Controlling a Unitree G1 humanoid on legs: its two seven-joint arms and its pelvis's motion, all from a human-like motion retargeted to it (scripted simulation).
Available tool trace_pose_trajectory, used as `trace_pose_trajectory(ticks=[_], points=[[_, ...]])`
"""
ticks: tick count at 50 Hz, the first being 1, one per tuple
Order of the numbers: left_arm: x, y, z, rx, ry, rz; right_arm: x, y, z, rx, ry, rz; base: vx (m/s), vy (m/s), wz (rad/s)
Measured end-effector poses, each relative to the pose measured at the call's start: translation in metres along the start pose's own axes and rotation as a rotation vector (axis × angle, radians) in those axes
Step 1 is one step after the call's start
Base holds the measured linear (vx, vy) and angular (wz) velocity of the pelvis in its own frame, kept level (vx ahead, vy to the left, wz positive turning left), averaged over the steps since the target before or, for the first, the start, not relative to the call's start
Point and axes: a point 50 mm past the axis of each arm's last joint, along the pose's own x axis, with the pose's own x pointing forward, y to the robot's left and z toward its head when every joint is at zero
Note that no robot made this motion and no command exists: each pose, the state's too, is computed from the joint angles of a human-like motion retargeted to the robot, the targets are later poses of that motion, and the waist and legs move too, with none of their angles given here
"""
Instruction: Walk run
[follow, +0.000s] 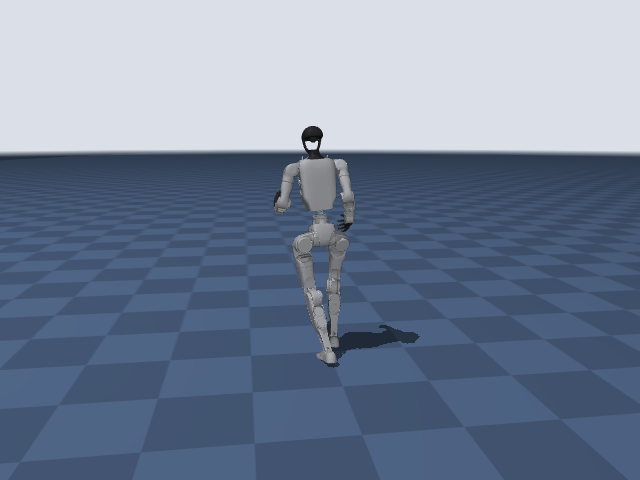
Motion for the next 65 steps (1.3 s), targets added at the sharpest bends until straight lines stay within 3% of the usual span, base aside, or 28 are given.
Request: trace_pose_trajectory(ticks=[4, 14, 18, 20, 26, 30, 35, 39, 45, 50, 53, 55, 60, 65], points=[[-0.016, 0.002, -0.002, -0.048, 0.055, 0.045, 0.004, -0.008, 0.005, -0.009, -0.033, 0.012, 1.13, -0.23, -0.04], [-0.1, -0.01, -0.038, 0.016, 0.34, -0.073, 0.092, 0.065, 0.078, 0.123, -0.387, 0.217, 1.35, -0.08, -0.25], [-0.117, 0.015, -0.038, 0.056, 0.395, -0.061, 0.103, 0.064, 0.114, 0.077, -0.533, 0.274, 1.17, -0.08, -0.26], [-0.119, 0.006, -0.046, -0.019, 0.441, -0.015, 0.102, 0.057, 0.119, 0.04, -0.543, 0.267, 1.33, -0.12, -0.07], [-0.036, -0.012, -0.046, -0.024, 0.229, -0.067, 0.1, 0.053, 0.093, 0.003, -0.435, 0.216, 1.41, -0.23, 0.26], [0.005, -0.023, -0.03, -0.073, 0.108, -0.083, 0.053, 0.037, 0.032, -0.011, -0.189, 0.154, 2.1, -0.18, 0.44], [0.026, -0.022, -0.002, -0.094, -0.001, -0.115, 0.006, 0.002, 0.005, -0.073, -0.036, 0.122, 1.73, -0.21, 0.96], [0.003, -0.013, -0.006, -0.128, 0.055, -0.099, 0.004, -0.013, 0.011, -0.068, -0.071, 0.064, 1.91, -0.32, 0.32], [-0.039, 0.0, -0.033, -0.081, 0.208, -0.049, 0.082, 0.057, 0.069, -0.017, -0.367, 0.26, 1.79, -0.21, -1.16], [-0.116, -0.016, -0.054, -0.242, 0.469, -0.066, 0.107, 0.072, 0.114, -0.116, -0.543, 0.332, 2.39, 0.04, 0.29], [-0.128, 0.005, -0.049, -0.225, 0.467, -0.044, 0.11, 0.074, 0.131, -0.117, -0.595, 0.328, 1.72, -0.21, -0.54], [-0.117, 0.017, -0.046, -0.173, 0.416, -0.035, 0.109, 0.067, 0.133, -0.072, -0.597, 0.295, 1.75, -0.24, -0.44], [-0.018, -0.003, -0.025, -0.084, 0.09, -0.204, 0.103, 0.036, 0.105, -0.127, -0.488, 0.182, 1.95, -0.3, 0.52], [0.007, -0.014, 0.002, 0.005, -0.076, -0.242, 0.031, 0.017, 0.019, -0.127, -0.149, 0.122, 2.7, -0.14, 0.45]])
